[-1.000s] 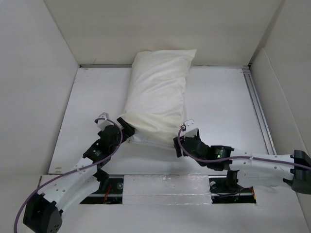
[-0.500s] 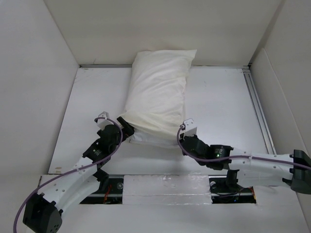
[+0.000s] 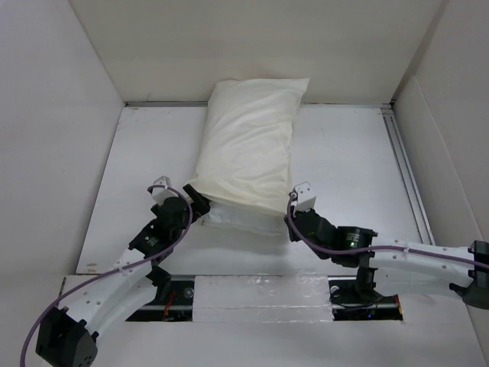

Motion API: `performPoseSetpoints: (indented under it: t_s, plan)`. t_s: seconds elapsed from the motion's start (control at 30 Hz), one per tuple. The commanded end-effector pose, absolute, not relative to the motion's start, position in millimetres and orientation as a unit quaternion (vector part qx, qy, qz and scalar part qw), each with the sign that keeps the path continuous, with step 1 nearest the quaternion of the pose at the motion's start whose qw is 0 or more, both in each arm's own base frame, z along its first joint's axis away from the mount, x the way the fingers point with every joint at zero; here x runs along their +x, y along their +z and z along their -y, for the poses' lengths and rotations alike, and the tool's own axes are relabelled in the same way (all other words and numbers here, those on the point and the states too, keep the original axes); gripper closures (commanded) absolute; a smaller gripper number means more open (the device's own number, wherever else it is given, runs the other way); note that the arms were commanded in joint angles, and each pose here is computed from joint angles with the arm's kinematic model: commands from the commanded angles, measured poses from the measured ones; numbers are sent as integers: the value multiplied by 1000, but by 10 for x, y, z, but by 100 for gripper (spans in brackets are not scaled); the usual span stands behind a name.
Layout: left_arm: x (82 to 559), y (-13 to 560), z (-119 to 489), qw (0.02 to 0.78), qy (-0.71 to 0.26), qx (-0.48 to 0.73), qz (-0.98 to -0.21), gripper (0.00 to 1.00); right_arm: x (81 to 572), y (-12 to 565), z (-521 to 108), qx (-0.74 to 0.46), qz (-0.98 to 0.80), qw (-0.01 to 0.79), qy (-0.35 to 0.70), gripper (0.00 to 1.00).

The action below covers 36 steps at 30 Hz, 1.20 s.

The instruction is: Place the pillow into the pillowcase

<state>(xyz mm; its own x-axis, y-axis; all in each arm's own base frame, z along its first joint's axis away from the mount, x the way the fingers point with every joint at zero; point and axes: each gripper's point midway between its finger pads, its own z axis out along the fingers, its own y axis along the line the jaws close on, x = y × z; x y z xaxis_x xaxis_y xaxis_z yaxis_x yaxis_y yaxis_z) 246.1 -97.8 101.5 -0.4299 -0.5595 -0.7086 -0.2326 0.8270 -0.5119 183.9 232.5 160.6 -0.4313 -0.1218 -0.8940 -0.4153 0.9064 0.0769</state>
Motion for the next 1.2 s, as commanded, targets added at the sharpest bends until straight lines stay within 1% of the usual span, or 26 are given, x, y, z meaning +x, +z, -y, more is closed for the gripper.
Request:
performPoseSetpoints:
  t_s: [0.0, 0.07, 0.1, 0.17, 0.27, 0.37, 0.4, 0.53, 0.6, 0.67, 0.73, 0.8, 0.83, 0.97, 1.13, 1.17]
  plan:
    - [2499, 1182, 947, 494, -172, -243, -817, 0, 1927, 1691, -2310, -140, -832, 521, 128, 100]
    - [2454, 1133, 973, 484, -179, -241, -822, 0, 1963, 1703, -2284, -113, -835, 525, 123, 100]
    - [2437, 1156, 990, 482, -190, -246, -819, 0, 2016, 1692, -2160, -93, -839, 527, 100, 100]
    - [2371, 1079, 1016, 470, -201, -247, -823, 0, 2072, 1731, -2087, -46, -845, 525, 92, 100]
    - [2294, 927, 1010, 446, -206, -274, -826, 0, 2153, 1715, -1834, 2, -852, 521, 51, 100]
    - [2240, 754, 1013, 431, -208, -286, -830, 0, 2218, 1768, -1714, 35, -851, 522, 48, 100]
    - [2261, 773, 1000, 437, -207, -289, -827, 0, 2233, 1839, -1719, 41, -845, 528, 67, 100]
    - [2262, 699, 1004, 429, -203, -295, -829, 1, 2283, 2006, -1651, 46, -835, 539, 100, 100]
    - [2244, 728, 1072, 423, -215, -276, -836, 1, 2343, 2024, -1545, 54, -835, 540, 92, 100]
    - [2227, 825, 1152, 429, -239, -248, -835, 0, 2383, 2049, -1480, 48, -837, 538, 81, 100]
    - [2150, 942, 1319, 415, -281, -214, -838, 0, 2433, 2074, -1427, 52, -839, 536, 80, 100]
    - [2062, 939, 1382, 396, -293, -196, -848, 0, 2498, 2111, -1412, 54, -837, 539, 79, 100]
    - [2059, 999, 1350, 403, -292, -199, -844, 0, 2498, 2111, -1412, 54, -837, 539, 79, 100]
    - [2043, 823, 1142, 404, -257, -271, -835, 0, 2533, 2207, -1360, 60, -829, 548, 92, 100]
    - [2233, 815, 1000, 448, -234, -308, -806, 0, 2516, 2343, -1338, 45, -820, 559, 115, 100]
    - [2246, 730, 976, 446, -220, -310, -810, 2, 2513, 2352, -1320, 41, -822, 557, 112, 100]
